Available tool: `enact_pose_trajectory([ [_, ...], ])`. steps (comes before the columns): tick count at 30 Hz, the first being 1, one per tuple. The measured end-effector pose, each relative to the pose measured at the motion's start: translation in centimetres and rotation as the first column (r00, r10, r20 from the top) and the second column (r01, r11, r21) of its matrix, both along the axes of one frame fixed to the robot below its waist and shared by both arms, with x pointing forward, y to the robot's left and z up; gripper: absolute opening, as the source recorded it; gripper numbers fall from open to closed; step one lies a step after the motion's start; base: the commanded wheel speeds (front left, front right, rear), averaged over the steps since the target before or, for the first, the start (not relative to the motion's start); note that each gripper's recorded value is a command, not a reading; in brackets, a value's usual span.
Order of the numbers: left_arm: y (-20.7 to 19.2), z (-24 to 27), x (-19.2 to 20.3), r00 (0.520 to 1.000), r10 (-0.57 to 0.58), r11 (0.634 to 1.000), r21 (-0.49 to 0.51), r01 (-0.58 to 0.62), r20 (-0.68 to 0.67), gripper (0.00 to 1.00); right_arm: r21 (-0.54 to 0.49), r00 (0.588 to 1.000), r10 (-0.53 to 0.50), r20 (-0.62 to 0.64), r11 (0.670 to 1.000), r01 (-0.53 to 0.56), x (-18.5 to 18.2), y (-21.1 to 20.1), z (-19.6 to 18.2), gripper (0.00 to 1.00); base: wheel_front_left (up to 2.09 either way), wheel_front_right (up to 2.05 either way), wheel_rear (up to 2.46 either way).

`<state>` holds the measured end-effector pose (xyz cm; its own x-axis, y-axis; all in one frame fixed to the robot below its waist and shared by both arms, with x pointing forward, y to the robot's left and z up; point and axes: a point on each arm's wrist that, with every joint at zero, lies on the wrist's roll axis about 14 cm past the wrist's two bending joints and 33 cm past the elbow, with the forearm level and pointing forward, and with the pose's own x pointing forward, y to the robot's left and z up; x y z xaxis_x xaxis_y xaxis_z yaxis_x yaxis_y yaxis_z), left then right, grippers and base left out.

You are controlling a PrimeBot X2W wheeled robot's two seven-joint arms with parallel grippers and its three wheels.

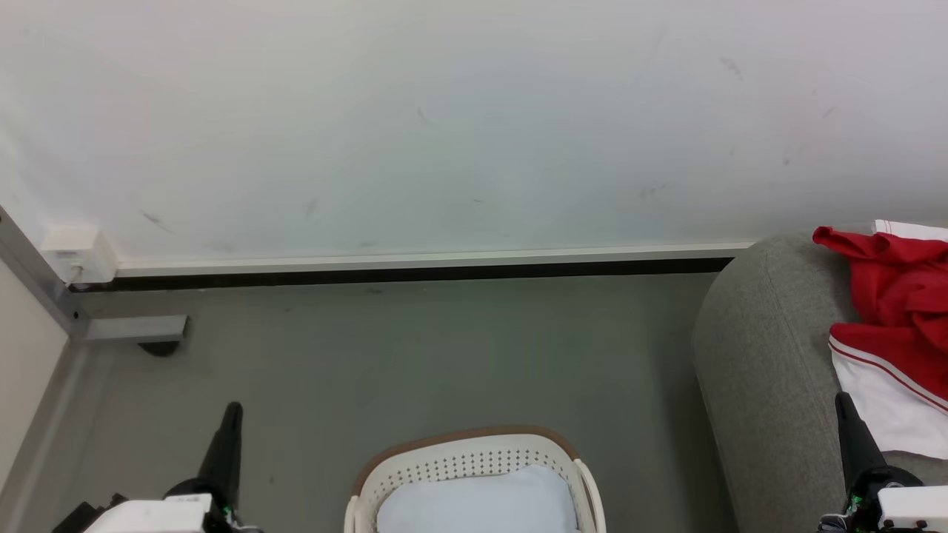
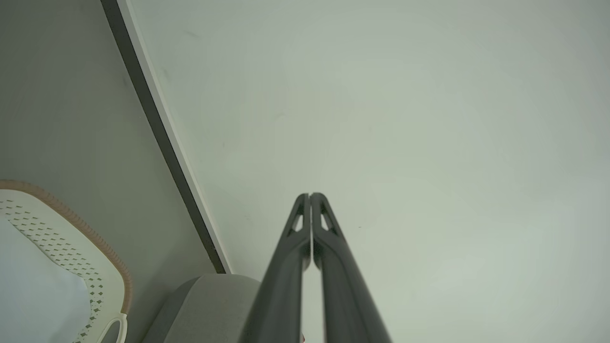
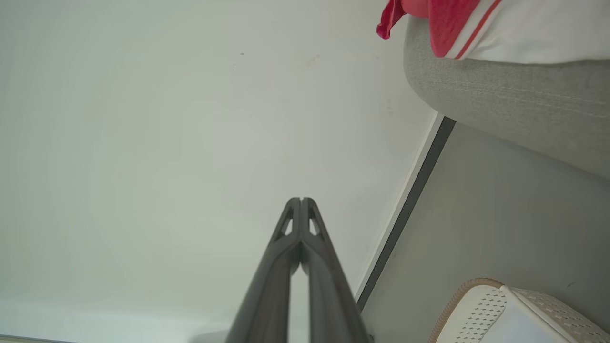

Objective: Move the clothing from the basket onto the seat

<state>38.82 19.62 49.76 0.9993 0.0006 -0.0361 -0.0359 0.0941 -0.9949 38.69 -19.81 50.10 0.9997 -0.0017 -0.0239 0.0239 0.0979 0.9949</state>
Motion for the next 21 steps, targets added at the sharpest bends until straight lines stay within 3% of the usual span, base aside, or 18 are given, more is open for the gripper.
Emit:
enact_pose_trajectory([
  [21,0.25,0.56,-0.06,1.000,0.001,0.995,-0.095,0.001,0.021,0.00,0.100,1.000,0.000,0.019,0.995,-0.002,0.16,-0.21,0.48,0.00,0.00,0.00,0.00],
])
